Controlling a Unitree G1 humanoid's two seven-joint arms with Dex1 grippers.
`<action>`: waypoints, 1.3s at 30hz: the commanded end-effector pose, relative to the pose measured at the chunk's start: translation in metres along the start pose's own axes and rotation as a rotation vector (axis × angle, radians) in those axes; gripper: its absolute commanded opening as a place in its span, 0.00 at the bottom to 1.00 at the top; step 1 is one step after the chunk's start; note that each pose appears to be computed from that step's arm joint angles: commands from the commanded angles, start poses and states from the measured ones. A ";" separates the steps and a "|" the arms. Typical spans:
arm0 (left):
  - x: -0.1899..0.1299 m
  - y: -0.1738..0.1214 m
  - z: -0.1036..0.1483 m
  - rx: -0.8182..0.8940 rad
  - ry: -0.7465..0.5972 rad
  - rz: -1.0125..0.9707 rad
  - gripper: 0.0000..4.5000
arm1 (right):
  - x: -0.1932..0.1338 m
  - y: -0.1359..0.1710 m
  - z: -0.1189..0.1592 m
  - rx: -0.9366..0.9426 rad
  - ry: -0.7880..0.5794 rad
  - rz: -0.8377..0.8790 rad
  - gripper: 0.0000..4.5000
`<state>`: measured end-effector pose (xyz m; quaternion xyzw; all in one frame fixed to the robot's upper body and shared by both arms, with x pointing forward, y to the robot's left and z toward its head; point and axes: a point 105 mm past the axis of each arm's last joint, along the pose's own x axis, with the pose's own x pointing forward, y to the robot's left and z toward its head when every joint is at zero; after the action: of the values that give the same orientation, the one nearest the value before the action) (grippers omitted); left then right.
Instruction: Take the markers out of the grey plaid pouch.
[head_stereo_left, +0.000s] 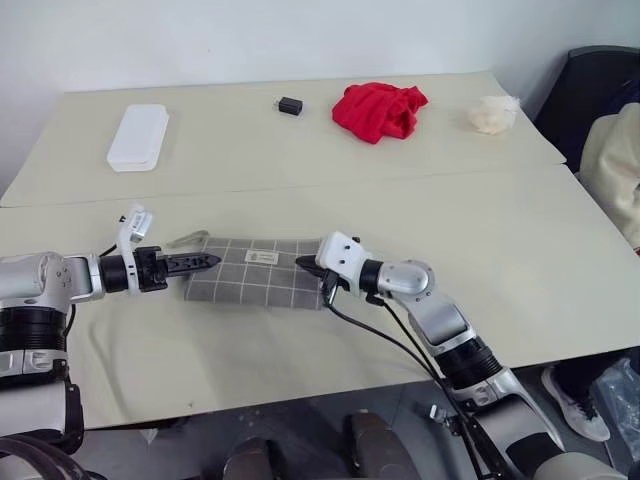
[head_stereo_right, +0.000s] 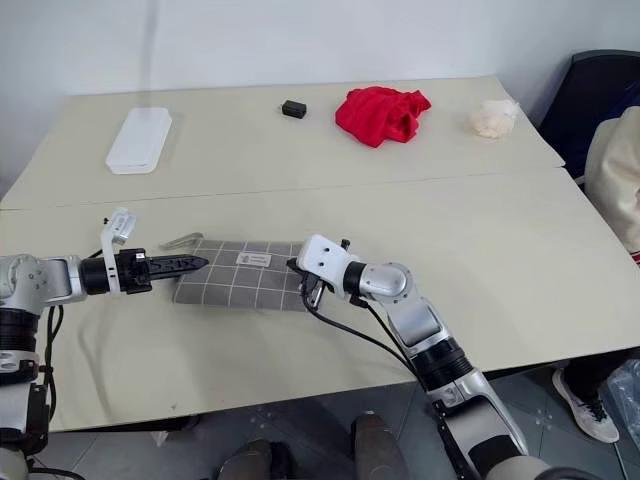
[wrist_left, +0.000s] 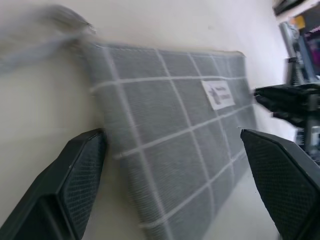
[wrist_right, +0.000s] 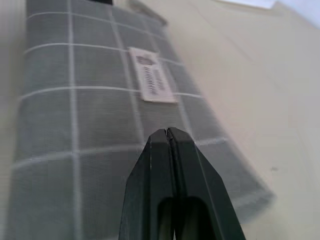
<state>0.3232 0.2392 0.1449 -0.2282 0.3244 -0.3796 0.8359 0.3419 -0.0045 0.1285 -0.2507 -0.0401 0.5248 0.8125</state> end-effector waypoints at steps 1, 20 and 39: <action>0.005 -0.013 -0.020 -0.020 0.092 -0.071 1.00 | -0.008 0.000 0.003 0.000 -0.006 0.010 0.01; 0.012 -0.056 -0.083 0.001 0.163 -0.183 1.00 | -0.080 0.004 -0.020 -0.004 0.101 0.165 0.01; -0.014 -0.016 -0.024 -0.103 -0.013 -0.068 1.00 | -0.063 -0.023 0.016 -0.020 0.002 0.127 0.01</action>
<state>0.2890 0.2420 0.1405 -0.2718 0.3305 -0.3859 0.8173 0.3232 -0.0637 0.1602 -0.2545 -0.0226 0.5871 0.7682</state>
